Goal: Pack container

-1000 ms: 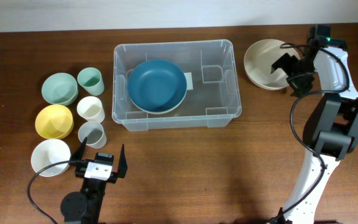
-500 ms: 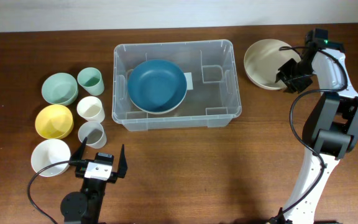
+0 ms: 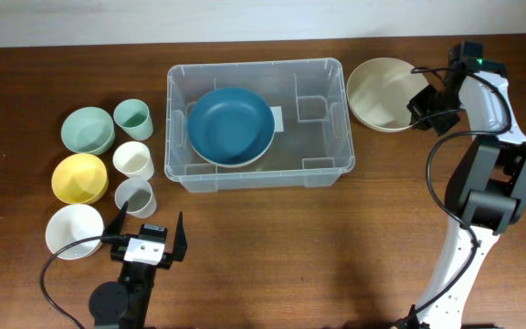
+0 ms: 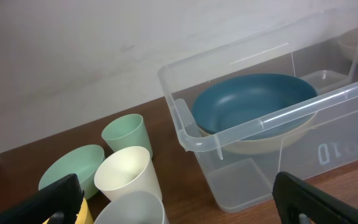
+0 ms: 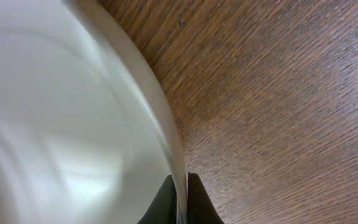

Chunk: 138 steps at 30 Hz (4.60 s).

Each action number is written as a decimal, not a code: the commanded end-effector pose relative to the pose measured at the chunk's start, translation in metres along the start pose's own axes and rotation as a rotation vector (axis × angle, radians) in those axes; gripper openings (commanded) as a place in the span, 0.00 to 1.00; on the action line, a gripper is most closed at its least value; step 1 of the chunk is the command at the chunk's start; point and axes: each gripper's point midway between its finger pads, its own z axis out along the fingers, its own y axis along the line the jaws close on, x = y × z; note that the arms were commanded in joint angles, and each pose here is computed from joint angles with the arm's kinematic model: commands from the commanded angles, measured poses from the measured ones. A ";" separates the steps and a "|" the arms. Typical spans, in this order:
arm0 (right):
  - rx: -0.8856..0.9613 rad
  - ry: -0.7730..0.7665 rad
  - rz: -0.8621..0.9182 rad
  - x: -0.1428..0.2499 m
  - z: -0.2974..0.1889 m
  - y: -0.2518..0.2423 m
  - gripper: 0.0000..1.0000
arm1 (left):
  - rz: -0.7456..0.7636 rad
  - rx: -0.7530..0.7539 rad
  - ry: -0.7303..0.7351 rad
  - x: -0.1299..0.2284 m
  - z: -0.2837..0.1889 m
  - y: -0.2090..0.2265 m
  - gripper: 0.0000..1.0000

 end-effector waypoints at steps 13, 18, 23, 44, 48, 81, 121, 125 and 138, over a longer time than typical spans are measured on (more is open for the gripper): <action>-0.281 -0.185 -0.047 -0.035 -0.182 0.005 0.04 | 0.008 0.003 -0.001 0.001 0.000 -0.001 1.00; -0.418 -0.233 -0.182 -0.001 -0.245 0.037 0.03 | 0.008 0.003 0.000 0.001 0.000 -0.001 1.00; -0.598 -0.244 -0.331 0.048 -0.302 0.072 0.04 | 0.008 0.003 0.000 0.002 0.000 -0.001 1.00; -0.553 -0.013 -0.843 0.261 -0.244 0.194 0.04 | 0.008 0.003 -0.001 0.001 0.000 -0.001 1.00; -0.515 0.065 -0.889 0.286 -0.205 0.208 0.04 | 0.008 0.003 -0.001 0.001 0.000 -0.001 1.00; -0.416 0.214 -0.863 0.287 -0.057 0.234 0.04 | 0.008 0.003 0.000 0.001 0.000 -0.001 1.00; -0.115 -0.208 -0.709 0.149 -0.200 0.155 0.98 | 0.008 0.003 -0.001 0.001 0.000 -0.001 1.00; -0.061 -0.256 -0.641 0.112 -0.232 0.113 0.99 | 0.008 0.003 -0.001 0.001 0.000 -0.001 1.00; 0.064 -0.202 -0.501 0.070 -0.263 -0.012 0.99 | 0.008 0.003 -0.001 0.001 0.000 -0.001 1.00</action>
